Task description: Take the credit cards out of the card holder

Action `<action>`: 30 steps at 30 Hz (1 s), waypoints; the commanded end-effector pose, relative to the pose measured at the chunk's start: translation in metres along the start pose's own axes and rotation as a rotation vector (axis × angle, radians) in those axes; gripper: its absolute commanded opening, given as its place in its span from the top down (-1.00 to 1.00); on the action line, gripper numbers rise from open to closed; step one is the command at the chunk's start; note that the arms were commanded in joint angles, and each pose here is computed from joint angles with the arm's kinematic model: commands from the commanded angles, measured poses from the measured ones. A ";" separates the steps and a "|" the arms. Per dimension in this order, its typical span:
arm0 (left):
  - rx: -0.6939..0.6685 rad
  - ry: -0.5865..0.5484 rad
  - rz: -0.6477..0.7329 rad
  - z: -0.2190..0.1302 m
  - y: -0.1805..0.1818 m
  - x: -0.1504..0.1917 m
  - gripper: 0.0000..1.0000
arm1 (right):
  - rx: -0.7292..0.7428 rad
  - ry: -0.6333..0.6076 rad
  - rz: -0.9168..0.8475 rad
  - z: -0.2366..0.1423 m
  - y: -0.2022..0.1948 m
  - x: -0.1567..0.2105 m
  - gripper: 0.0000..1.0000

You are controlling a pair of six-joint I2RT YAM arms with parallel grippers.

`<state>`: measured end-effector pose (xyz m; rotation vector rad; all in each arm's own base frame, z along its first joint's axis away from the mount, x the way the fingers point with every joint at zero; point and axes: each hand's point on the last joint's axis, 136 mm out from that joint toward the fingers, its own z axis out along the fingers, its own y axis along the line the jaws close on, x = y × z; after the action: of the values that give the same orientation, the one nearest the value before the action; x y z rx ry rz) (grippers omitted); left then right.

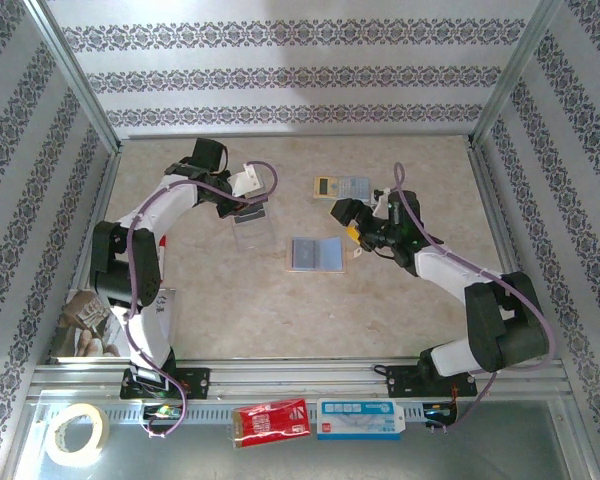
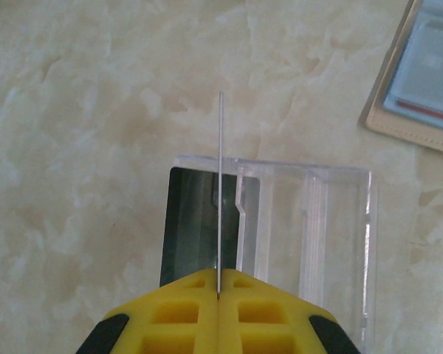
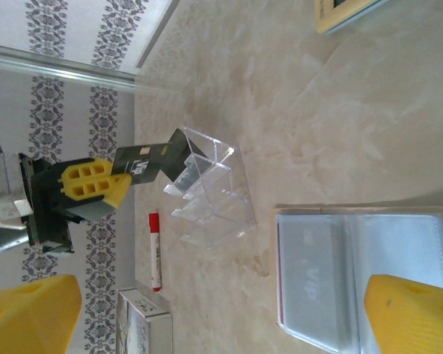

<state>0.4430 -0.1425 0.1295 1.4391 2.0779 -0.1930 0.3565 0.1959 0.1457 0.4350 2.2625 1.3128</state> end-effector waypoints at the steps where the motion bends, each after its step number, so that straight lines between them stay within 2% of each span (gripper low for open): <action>1: 0.036 0.000 0.017 -0.003 0.001 0.006 1.00 | 0.009 -0.022 -0.007 0.005 0.004 -0.006 -0.96; 15: 0.060 0.059 0.017 0.014 0.006 0.028 1.00 | 0.025 -0.008 0.040 0.014 -0.003 -0.007 -0.96; 16: 0.051 0.069 0.018 0.015 0.008 0.030 0.97 | 0.026 -0.006 0.040 0.014 -0.003 -0.006 -0.96; 19: 0.023 0.068 0.007 0.013 0.014 0.029 0.70 | 0.027 -0.005 0.041 0.014 -0.004 -0.006 -0.96; 22: -0.021 0.004 -0.029 0.003 0.023 0.017 0.41 | 0.029 -0.005 0.042 0.014 -0.005 -0.005 -0.96; 25: -0.073 -0.071 -0.055 -0.011 0.032 0.002 0.31 | 0.030 -0.005 0.043 0.014 -0.006 -0.006 -0.96; 30: -0.155 -0.179 -0.115 -0.035 0.043 -0.019 0.25 | 0.034 0.001 0.036 0.015 -0.007 -0.003 -0.96</action>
<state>0.4627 -0.1223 0.1360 1.3005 2.0793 -0.1807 0.3640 0.1984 0.1317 0.4998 2.2967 1.2997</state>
